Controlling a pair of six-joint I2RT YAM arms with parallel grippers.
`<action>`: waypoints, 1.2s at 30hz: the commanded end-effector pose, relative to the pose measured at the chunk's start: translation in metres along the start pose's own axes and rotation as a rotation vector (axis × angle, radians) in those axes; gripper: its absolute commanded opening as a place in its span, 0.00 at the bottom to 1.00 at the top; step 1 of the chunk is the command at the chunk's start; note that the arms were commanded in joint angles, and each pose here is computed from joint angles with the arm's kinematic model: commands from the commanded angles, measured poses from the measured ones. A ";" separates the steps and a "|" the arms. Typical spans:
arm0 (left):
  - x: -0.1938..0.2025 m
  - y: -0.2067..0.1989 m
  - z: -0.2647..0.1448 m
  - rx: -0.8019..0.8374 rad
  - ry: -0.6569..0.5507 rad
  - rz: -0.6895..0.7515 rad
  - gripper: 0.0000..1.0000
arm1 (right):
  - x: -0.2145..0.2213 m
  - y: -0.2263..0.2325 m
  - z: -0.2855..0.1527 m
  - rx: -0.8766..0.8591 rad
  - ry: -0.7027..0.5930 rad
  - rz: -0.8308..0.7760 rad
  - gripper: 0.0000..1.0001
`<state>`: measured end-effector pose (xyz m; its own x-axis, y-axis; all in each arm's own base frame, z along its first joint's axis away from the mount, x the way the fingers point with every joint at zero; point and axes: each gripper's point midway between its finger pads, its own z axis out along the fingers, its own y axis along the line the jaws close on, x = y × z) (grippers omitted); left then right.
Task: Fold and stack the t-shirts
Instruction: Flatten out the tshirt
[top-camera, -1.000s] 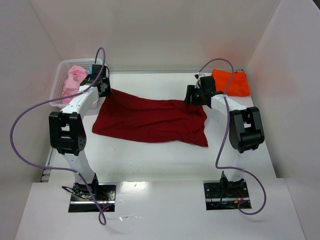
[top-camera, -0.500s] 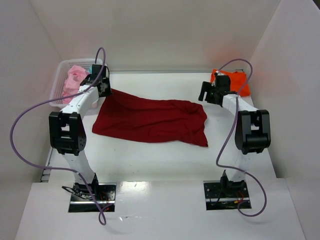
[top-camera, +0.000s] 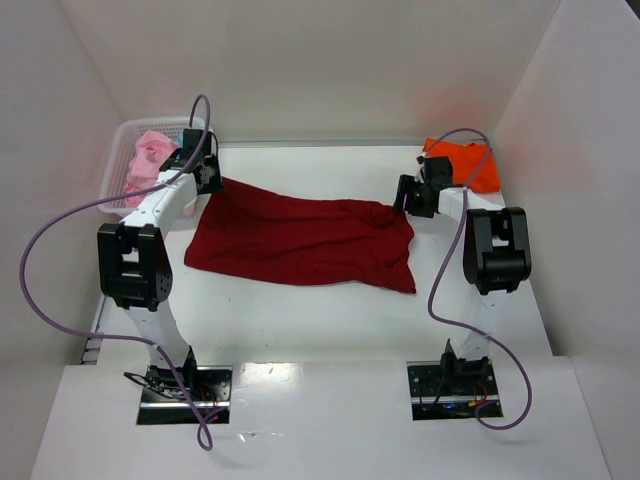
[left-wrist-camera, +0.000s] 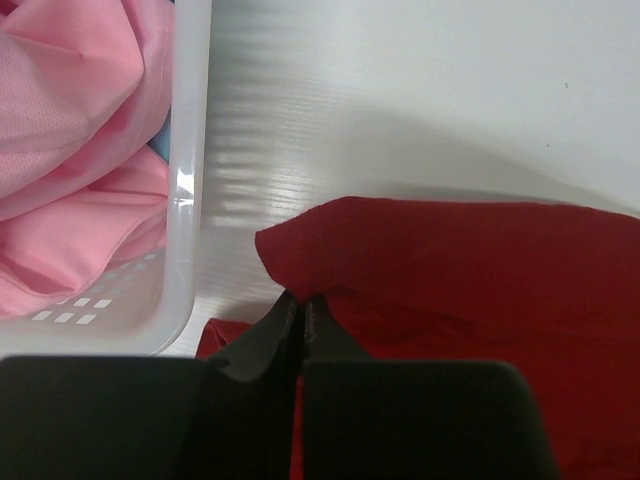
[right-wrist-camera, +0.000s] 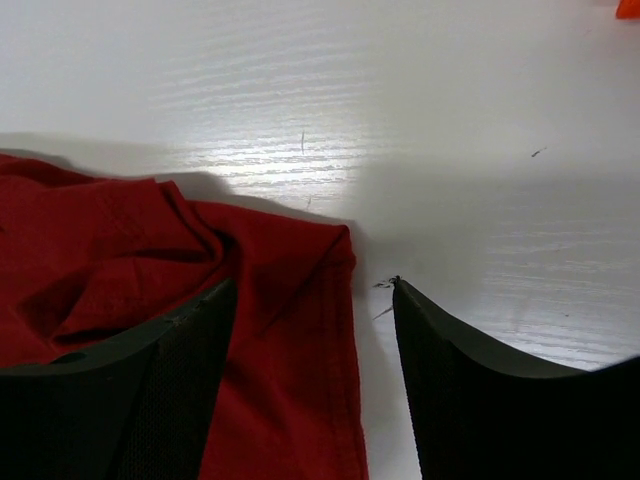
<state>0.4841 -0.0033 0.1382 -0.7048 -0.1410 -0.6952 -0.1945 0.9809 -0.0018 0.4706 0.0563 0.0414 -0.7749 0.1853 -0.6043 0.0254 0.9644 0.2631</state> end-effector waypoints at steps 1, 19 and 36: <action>-0.023 0.000 -0.008 0.017 -0.064 0.005 0.00 | -0.011 0.007 0.003 -0.021 -0.009 -0.016 0.69; -0.021 0.001 -0.008 0.016 -0.055 0.007 0.00 | -0.013 0.006 0.027 -0.025 0.029 0.000 0.49; -0.030 0.002 -0.011 0.009 -0.077 0.003 0.00 | -0.055 0.028 -0.003 -0.047 -0.058 -0.048 0.01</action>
<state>0.4841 -0.0036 0.1381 -0.7058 -0.1431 -0.6938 -0.1909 0.9816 -0.0082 0.4905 0.0698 0.0215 -0.8189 0.1532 -0.5530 -0.0067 0.9611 0.2762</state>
